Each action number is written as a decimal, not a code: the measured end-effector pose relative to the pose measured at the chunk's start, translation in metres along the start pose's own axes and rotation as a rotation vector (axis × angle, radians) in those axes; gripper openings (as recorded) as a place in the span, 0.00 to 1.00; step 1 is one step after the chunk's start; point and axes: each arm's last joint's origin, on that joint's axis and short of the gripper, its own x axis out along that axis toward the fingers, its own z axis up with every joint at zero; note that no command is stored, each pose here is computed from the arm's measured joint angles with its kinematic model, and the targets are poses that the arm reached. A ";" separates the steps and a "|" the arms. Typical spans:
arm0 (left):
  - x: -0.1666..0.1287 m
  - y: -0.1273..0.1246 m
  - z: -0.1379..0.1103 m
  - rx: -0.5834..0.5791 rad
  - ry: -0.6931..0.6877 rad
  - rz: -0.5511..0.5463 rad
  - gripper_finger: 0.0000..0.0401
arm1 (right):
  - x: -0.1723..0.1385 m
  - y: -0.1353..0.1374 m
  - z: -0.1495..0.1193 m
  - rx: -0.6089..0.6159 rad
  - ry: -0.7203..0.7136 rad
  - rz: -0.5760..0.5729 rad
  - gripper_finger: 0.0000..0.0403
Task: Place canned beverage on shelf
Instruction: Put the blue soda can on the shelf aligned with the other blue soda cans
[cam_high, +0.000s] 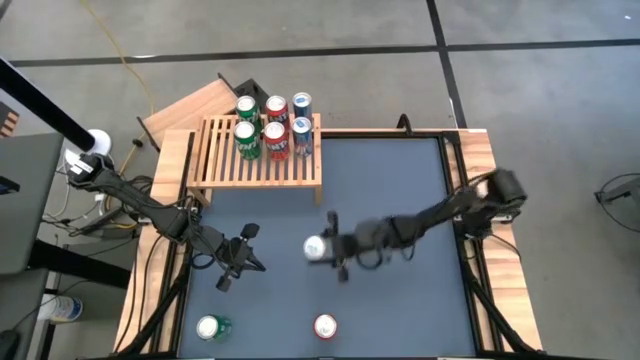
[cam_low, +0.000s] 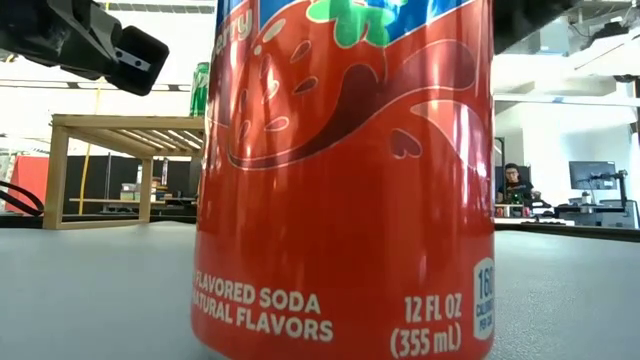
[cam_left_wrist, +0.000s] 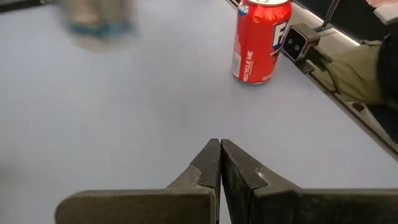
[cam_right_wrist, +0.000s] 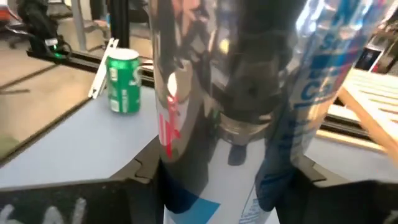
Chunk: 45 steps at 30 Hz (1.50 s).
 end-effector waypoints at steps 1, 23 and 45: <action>0.000 0.000 0.000 0.011 -0.002 0.006 0.00 | -0.006 -0.014 0.002 0.009 -0.011 0.018 0.48; 0.000 0.002 0.000 0.000 -0.001 0.069 0.00 | -0.042 -0.209 0.036 0.015 -0.090 0.116 0.50; 0.000 0.002 -0.003 0.095 0.030 0.072 0.00 | -0.007 -0.241 0.015 0.057 0.001 0.121 0.50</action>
